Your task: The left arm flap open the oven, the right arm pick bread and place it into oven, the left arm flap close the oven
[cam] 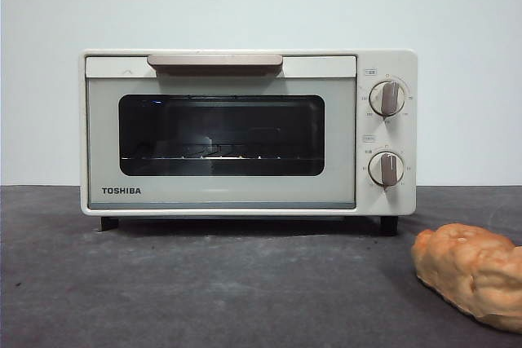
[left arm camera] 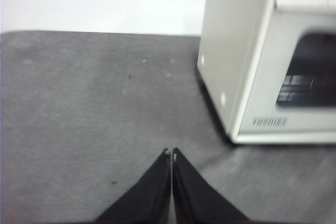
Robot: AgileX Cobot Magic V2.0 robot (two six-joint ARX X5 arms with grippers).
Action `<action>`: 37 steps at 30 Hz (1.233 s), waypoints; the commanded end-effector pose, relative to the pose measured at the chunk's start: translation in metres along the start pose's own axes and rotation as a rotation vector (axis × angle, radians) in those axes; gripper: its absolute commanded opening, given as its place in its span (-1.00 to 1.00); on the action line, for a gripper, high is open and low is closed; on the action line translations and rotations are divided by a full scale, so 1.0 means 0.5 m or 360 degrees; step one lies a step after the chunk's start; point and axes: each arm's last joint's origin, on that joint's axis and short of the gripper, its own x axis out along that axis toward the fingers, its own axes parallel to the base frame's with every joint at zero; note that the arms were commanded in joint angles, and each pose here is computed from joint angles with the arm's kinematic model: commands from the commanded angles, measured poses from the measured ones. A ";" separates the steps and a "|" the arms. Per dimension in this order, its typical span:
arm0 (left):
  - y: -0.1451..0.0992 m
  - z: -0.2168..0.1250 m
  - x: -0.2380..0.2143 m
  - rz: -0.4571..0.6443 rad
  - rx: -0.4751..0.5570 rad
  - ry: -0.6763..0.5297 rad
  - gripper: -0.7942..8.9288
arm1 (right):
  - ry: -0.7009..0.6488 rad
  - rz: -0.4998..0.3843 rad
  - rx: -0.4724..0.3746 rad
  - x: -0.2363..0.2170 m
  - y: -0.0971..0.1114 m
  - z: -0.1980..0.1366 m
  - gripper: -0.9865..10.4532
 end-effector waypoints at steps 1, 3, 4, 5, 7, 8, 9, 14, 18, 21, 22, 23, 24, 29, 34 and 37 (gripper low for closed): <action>0.001 -0.008 0.003 0.0002 -0.0374 0.0003 -0.80 | 0.0008 0.0075 0.0044 0.001 0.002 -0.002 -0.81; 0.001 -0.007 0.003 0.0001 -0.0414 0.0000 -0.80 | 0.0009 0.0076 0.0075 0.001 0.002 -0.002 -0.81; 0.001 -0.006 0.002 0.0001 -0.0451 -0.0001 -0.80 | 0.0011 0.0074 0.0098 0.000 0.002 -0.002 -0.81; 0.001 -0.004 0.002 0.0000 -0.0493 -0.0003 -0.80 | 0.0014 0.0072 0.0118 0.000 0.002 -0.002 -0.81; 0.000 0.004 -0.001 -0.0006 -0.0593 -0.0022 -0.81 | 0.0009 0.0078 0.0173 0.000 0.003 0.001 -0.81; -0.001 0.010 -0.002 -0.0011 -0.0629 -0.0035 -0.80 | 0.0005 0.0086 0.0201 -0.001 0.004 0.004 -0.81; -0.002 0.019 -0.005 -0.0023 -0.0663 -0.0052 -0.80 | -0.0003 0.0110 0.0232 -0.003 0.006 0.010 -0.81; -0.011 0.076 -0.027 -0.0056 -0.0669 -0.0136 -0.80 | -0.0116 0.0183 0.0274 -0.021 0.019 0.064 -0.81; -0.018 0.126 -0.043 -0.0048 -0.0660 -0.0113 -0.80 | -0.0210 0.0212 0.0268 -0.043 0.031 0.122 -0.81; -0.022 0.161 -0.049 -0.0034 -0.0593 -0.0050 -0.80 | -0.0194 0.0218 0.0263 -0.058 0.040 0.162 -0.81; -0.023 0.173 -0.050 -0.0038 -0.0558 -0.0020 -0.80 | -0.0170 0.0231 0.0252 -0.062 0.043 0.176 -0.81; -0.025 0.184 -0.051 -0.0048 -0.0526 0.0011 -0.80 | -0.0140 0.0250 0.0235 -0.065 0.047 0.187 -0.81; -0.027 0.196 -0.050 -0.0072 -0.0486 0.0048 -0.80 | -0.0101 0.0275 0.0206 -0.066 0.051 0.199 -0.81; -0.036 0.242 -0.039 -0.0224 -0.0323 0.0269 -0.80 | 0.0158 0.0406 0.0070 -0.063 0.069 0.250 -0.81; -0.042 0.269 -0.023 -0.0384 -0.0212 0.0504 -0.81 | 0.0469 0.0560 -0.0045 -0.048 0.085 0.290 -0.81; -0.047 0.285 -0.017 -0.0475 -0.0170 0.0604 -0.81 | 0.0636 0.0616 -0.0111 -0.037 0.091 0.307 -0.81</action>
